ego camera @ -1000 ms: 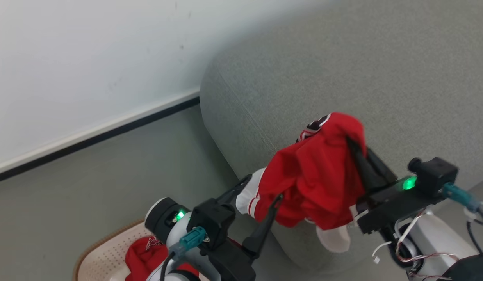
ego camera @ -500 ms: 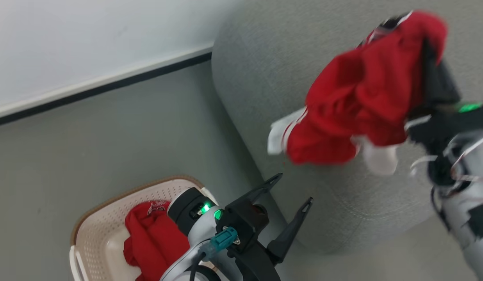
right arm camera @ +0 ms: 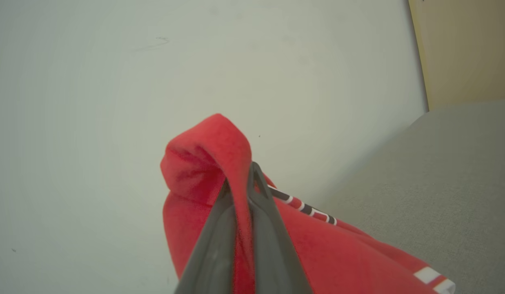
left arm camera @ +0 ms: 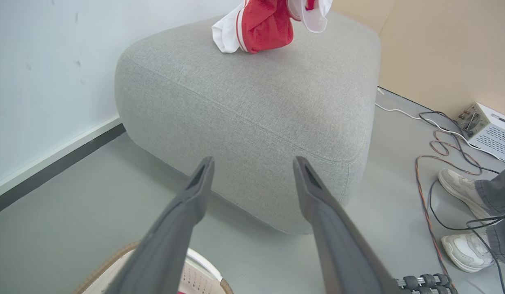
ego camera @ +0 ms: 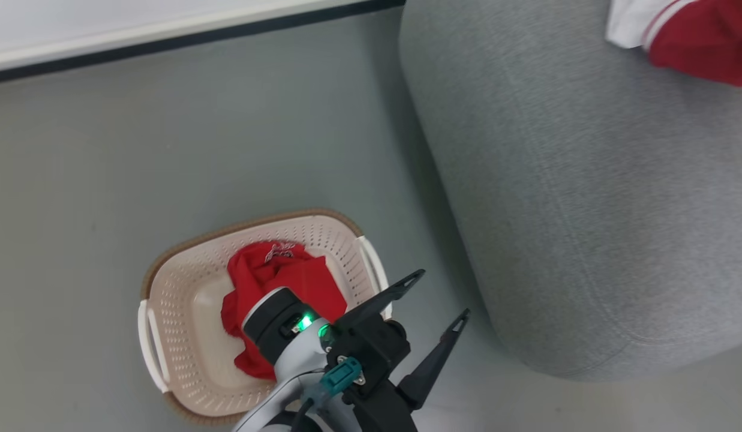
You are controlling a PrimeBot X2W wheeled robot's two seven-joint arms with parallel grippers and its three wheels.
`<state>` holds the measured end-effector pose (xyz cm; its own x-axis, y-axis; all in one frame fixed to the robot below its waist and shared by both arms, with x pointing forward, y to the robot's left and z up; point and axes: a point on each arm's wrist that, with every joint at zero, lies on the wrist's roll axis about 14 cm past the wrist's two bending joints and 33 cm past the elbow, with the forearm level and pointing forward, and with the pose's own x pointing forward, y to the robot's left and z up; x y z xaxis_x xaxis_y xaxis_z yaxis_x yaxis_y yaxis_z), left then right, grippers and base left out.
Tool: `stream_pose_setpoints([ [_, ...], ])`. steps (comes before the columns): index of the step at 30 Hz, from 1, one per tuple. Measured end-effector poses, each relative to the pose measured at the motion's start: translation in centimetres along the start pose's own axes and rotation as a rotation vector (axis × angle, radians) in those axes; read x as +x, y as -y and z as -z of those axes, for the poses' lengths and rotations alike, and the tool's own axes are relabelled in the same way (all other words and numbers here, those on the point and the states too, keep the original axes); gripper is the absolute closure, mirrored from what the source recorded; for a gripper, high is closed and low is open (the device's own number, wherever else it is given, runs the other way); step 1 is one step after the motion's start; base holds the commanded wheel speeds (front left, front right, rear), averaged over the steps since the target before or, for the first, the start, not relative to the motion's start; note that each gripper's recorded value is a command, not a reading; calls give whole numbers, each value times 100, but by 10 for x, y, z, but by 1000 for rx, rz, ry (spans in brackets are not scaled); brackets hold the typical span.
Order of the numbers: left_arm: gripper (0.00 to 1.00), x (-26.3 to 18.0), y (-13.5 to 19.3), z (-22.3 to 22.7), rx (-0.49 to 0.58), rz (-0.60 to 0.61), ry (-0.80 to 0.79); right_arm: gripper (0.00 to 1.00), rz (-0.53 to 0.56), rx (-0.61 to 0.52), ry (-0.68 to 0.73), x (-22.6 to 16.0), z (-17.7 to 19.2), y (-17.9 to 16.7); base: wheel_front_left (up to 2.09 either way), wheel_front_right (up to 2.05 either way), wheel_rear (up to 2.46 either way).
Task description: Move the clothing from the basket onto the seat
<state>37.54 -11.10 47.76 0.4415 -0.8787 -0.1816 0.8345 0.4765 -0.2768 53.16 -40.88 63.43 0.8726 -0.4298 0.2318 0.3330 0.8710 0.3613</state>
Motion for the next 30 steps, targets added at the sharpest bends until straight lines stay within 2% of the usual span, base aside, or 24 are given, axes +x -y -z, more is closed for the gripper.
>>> stream_pose_setpoints([
  [6,0,-13,-31,21,-49,-95,-42,100,113,38,-32,23,33,21,0,0,0],
  [11,0,-25,-60,34,-71,-180,-65,100,220,38,-122,20,85,45,0,0,0],
  [16,0,-38,-89,57,-82,-256,-121,100,239,26,-250,4,148,42,0,0,0],
  [17,0,-38,-90,58,-84,-257,-124,76,246,18,-268,1,155,44,0,0,0],
  [19,0,-36,-92,60,-90,-258,-124,55,263,1,-286,-4,159,52,0,0,0],
  [20,0,-35,-91,59,-91,-255,-123,16,266,-18,-293,-7,160,56,0,0,0],
  [21,0,-34,-91,58,-90,-252,-120,0,264,-37,-297,-9,159,58,0,0,0],
  [30,0,-25,-92,48,-97,-263,-90,0,162,-146,-311,-14,145,48,0,0,0],
])
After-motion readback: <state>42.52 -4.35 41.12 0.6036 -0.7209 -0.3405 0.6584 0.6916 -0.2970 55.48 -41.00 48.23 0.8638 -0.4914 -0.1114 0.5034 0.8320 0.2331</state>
